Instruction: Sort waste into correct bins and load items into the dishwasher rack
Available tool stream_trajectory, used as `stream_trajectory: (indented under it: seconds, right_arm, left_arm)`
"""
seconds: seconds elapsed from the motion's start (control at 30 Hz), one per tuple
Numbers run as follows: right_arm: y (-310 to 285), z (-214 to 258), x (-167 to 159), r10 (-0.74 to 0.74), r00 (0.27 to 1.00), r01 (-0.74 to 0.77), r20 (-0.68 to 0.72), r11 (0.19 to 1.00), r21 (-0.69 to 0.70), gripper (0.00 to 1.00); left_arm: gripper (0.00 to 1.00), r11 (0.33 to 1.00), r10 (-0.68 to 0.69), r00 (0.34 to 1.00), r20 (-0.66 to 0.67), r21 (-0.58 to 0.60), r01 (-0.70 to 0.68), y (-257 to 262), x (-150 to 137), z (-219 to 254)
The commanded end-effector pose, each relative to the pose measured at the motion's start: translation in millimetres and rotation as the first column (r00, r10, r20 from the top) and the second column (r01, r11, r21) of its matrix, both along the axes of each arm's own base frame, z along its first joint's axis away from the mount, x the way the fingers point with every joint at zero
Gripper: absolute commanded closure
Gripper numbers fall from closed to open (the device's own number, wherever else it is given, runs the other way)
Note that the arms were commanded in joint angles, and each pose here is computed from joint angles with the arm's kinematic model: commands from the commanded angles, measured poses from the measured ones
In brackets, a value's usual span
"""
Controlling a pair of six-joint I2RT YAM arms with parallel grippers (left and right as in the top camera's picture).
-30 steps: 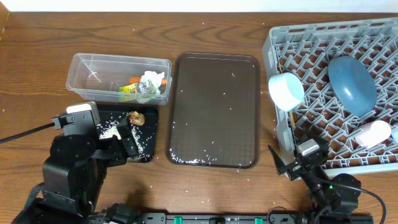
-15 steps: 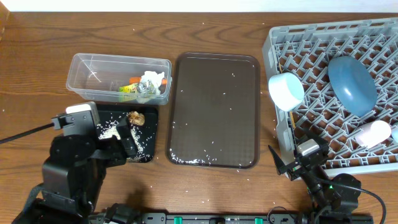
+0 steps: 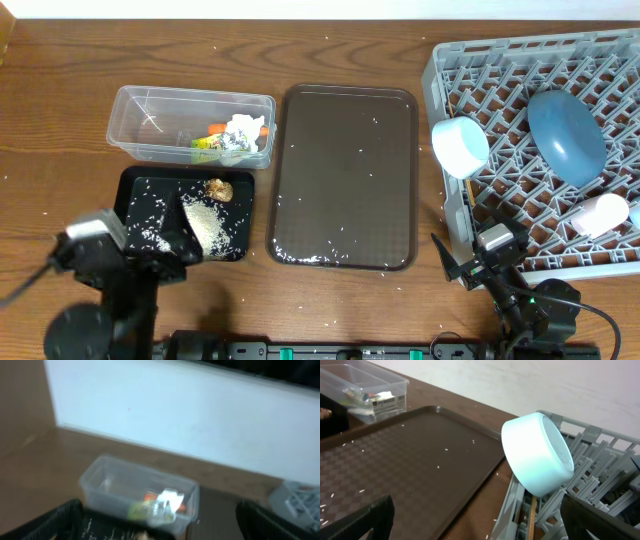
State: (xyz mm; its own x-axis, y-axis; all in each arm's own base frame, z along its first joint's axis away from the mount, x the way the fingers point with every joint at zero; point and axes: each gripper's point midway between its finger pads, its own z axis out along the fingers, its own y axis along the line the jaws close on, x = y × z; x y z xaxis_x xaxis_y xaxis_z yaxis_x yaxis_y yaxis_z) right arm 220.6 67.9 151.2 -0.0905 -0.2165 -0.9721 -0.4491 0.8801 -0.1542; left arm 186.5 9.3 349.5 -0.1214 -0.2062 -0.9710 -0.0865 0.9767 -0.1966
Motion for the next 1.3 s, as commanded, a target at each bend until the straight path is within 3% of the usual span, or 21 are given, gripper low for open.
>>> stream_trajectory:
  seconds: [0.0,0.43,0.83,1.1,1.27]
  right_arm:
    - [3.0,0.3,-1.3,0.015,1.000,-0.015,0.003,1.000,0.010,0.01]
    - [3.0,0.3,-1.3,0.015,1.000,-0.015,0.003,1.000,0.010,0.01]
    - [3.0,0.2,-1.2,0.015,1.000,-0.015,0.002,1.000,0.010,0.01]
    - [3.0,0.3,-1.3,0.015,1.000,-0.015,0.003,1.000,0.010,0.01]
    - [3.0,0.2,-1.2,0.015,1.000,-0.015,0.002,1.000,0.010,0.01]
  left_arm:
    - [0.02,0.993,-0.091,0.994,0.059,0.075,0.087,-13.5,-6.0,-10.4]
    - [0.02,0.990,-0.125,0.986,0.110,0.075,0.117,-20.6,17.2,-84.4]
    - [0.02,0.990,-0.125,0.991,-0.039,0.066,0.127,-21.9,40.4,-171.7]
    - [0.02,0.990,-0.124,0.991,-0.045,0.066,0.127,-22.7,53.8,-209.9]
    - [0.02,0.990,-0.125,0.992,-0.012,0.068,0.125,-22.9,57.3,-210.3]
